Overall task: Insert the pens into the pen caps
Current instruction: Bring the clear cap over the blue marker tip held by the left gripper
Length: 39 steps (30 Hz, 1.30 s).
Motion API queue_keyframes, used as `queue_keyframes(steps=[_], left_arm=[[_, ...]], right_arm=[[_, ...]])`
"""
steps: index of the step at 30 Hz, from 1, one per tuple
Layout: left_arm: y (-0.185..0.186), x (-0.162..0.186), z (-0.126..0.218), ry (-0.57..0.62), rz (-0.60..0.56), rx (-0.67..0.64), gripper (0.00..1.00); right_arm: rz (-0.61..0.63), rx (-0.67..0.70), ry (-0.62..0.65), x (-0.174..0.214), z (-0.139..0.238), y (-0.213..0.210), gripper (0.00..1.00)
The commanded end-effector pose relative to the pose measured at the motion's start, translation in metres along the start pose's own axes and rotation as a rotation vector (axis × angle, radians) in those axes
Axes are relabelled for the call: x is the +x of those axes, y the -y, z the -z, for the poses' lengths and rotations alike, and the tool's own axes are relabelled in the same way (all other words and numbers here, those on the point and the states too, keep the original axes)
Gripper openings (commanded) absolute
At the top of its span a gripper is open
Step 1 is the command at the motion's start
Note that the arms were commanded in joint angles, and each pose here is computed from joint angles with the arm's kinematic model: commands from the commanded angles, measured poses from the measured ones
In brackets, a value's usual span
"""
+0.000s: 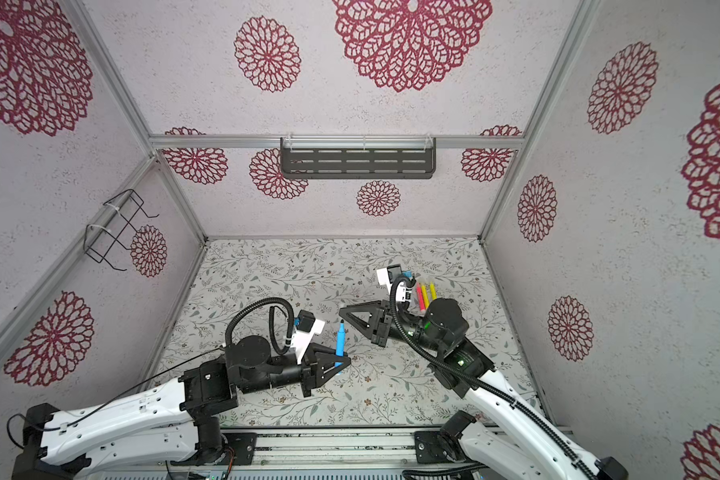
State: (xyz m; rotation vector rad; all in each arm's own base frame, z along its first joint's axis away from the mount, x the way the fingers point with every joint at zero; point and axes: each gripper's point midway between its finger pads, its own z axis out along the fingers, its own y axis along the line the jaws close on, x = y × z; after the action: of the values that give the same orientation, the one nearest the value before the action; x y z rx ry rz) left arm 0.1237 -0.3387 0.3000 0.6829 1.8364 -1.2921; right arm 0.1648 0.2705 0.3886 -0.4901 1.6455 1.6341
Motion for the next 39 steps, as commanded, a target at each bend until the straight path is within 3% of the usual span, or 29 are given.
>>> queue_keyframes(steps=[1,39], left_arm=[[0.004,-0.008,-0.001,0.025,0.0,0.019,0.0],[0.0,-0.005,0.007,0.042,0.018,0.014,0.0]], right_arm=[[0.078,-0.05,0.058,-0.017,0.005,-0.024,0.0],[0.097,-0.096,0.065,-0.024,0.0,-0.033,0.0]])
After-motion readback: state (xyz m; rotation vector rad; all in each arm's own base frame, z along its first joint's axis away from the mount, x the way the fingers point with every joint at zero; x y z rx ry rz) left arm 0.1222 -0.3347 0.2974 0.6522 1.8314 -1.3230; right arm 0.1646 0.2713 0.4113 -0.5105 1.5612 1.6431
